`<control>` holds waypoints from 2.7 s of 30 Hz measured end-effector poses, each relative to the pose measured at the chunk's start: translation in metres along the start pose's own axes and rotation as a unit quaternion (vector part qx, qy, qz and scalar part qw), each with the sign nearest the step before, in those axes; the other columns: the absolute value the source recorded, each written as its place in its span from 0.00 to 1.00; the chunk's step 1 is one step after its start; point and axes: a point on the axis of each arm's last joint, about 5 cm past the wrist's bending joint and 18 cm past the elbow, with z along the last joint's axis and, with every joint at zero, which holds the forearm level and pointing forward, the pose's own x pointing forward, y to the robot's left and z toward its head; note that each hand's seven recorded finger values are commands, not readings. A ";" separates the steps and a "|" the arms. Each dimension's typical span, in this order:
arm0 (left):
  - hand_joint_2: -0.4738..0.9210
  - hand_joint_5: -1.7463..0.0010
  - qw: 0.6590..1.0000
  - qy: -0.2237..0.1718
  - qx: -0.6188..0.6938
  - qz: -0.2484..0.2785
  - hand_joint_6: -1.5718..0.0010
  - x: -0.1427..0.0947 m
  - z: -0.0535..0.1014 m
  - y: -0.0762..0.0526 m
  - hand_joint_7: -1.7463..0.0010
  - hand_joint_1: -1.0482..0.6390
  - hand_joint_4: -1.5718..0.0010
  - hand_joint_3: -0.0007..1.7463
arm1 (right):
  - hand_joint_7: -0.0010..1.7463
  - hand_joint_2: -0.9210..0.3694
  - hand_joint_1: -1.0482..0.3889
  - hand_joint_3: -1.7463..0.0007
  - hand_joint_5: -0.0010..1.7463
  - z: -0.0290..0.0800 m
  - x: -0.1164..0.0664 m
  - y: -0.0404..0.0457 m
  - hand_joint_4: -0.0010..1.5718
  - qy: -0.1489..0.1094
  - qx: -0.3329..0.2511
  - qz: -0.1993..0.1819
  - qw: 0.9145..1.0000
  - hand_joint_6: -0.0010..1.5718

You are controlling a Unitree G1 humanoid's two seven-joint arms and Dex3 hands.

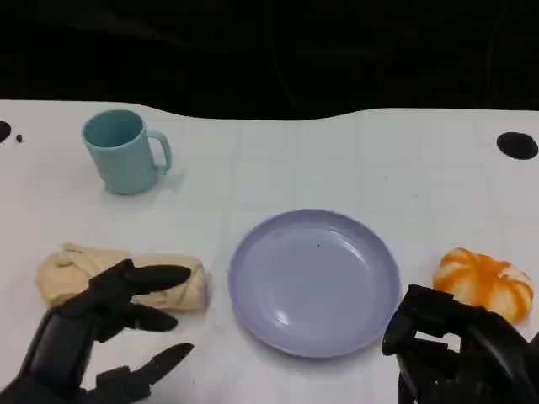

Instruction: Grasp the towel on the left side of the plate with the left hand and place it into the plate.

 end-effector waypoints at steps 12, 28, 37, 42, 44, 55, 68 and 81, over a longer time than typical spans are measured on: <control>0.94 0.76 0.912 -0.023 0.408 -0.026 0.71 0.028 0.033 0.035 0.98 0.33 0.77 0.00 | 0.95 0.19 0.69 0.38 1.00 0.000 0.000 -0.0007 0.45 -0.003 0.001 0.000 1.000 0.33; 0.96 0.93 0.819 0.062 0.559 -0.112 0.76 0.079 0.022 0.007 1.00 0.29 0.75 0.00 | 0.94 0.19 0.67 0.38 1.00 0.000 0.000 -0.0020 0.45 0.002 0.002 -0.003 1.000 0.33; 0.96 0.96 0.804 0.120 0.557 -0.172 0.76 0.105 0.004 -0.010 1.00 0.29 0.72 0.00 | 0.93 0.18 0.68 0.39 1.00 0.001 0.001 -0.0026 0.44 0.005 0.001 -0.003 1.000 0.33; 0.97 0.97 0.796 0.141 0.556 -0.190 0.75 0.117 -0.010 -0.018 1.00 0.32 0.70 0.00 | 0.94 0.19 0.67 0.39 1.00 0.001 0.001 -0.0027 0.44 0.005 0.000 -0.003 1.000 0.33; 0.97 0.97 0.796 0.150 0.556 -0.187 0.75 0.122 -0.015 -0.019 0.99 0.34 0.69 0.00 | 0.94 0.19 0.68 0.39 1.00 0.001 0.001 -0.0027 0.44 0.005 -0.001 -0.003 1.000 0.33; 1.00 0.19 0.821 0.117 0.538 -0.152 0.31 0.129 -0.049 -0.027 0.87 0.46 0.52 0.16 | 0.94 0.19 0.67 0.39 1.00 0.000 0.000 -0.0022 0.44 0.006 0.001 -0.003 1.000 0.33; 0.99 0.00 0.857 -0.013 0.511 -0.058 0.67 0.105 -0.062 -0.030 0.00 0.48 0.50 0.15 | 0.93 0.19 0.68 0.38 1.00 0.001 0.001 -0.0021 0.45 0.009 0.003 -0.001 1.000 0.34; 0.79 0.00 0.886 -0.055 0.460 -0.002 0.62 0.115 -0.015 -0.036 0.00 0.48 0.43 0.46 | 0.93 0.19 0.69 0.39 1.00 0.001 0.001 -0.0021 0.44 0.011 0.004 0.000 1.000 0.34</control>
